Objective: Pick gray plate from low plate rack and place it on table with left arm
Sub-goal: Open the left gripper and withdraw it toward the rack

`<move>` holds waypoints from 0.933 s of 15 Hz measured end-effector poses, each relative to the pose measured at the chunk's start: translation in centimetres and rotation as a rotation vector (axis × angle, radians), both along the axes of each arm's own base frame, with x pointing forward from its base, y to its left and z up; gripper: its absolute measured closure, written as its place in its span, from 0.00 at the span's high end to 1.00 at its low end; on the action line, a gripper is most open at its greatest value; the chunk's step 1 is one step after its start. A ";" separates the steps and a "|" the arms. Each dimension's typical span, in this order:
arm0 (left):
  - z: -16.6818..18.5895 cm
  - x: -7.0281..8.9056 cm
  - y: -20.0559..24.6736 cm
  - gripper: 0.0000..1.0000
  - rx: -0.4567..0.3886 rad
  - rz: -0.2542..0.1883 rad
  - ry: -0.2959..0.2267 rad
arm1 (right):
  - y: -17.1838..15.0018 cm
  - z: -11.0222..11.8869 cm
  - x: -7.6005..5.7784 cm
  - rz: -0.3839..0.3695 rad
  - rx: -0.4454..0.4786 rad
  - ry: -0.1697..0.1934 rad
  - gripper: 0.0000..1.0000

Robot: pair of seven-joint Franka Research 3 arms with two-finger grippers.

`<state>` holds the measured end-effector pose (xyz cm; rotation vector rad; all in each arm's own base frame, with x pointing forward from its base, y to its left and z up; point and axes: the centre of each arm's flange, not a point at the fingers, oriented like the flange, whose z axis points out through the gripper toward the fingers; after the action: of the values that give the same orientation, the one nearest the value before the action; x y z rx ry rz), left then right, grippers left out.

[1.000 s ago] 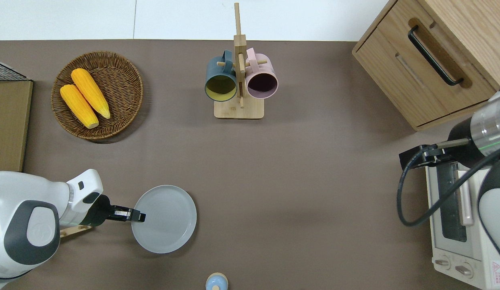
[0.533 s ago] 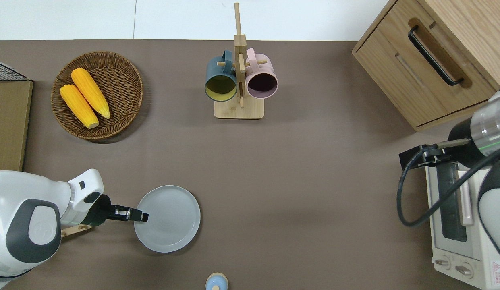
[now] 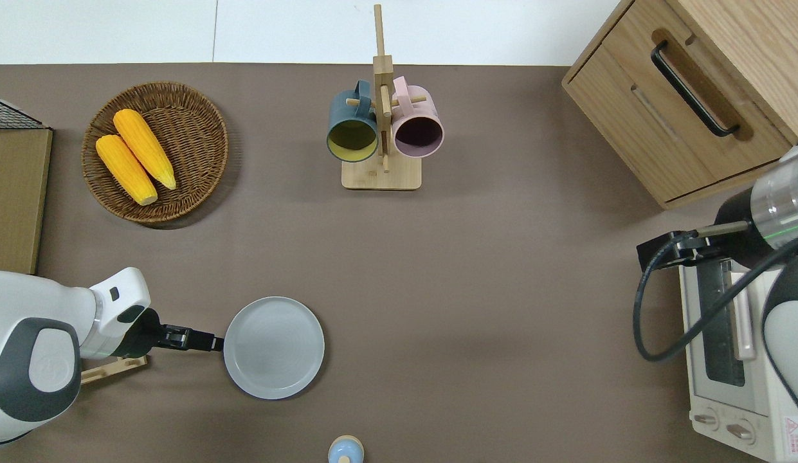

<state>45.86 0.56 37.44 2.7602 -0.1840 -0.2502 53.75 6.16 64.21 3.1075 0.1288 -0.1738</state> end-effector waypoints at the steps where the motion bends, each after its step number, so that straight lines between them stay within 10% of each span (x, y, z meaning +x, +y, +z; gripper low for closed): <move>1: 1.3 0.5 0.0 0.80 0.039 0.009 -0.002 | 0.0 0.0 0.0 0.000 0.000 0.000 0.99; 14: 21.3 4.6 -4.4 1.00 0.382 0.074 -0.147 | 0.0 0.0 0.0 0.000 0.000 0.000 0.99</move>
<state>50.44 -3.81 58.78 3.1590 -0.0764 -0.0673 53.75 6.16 64.21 3.1075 0.1288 -0.1738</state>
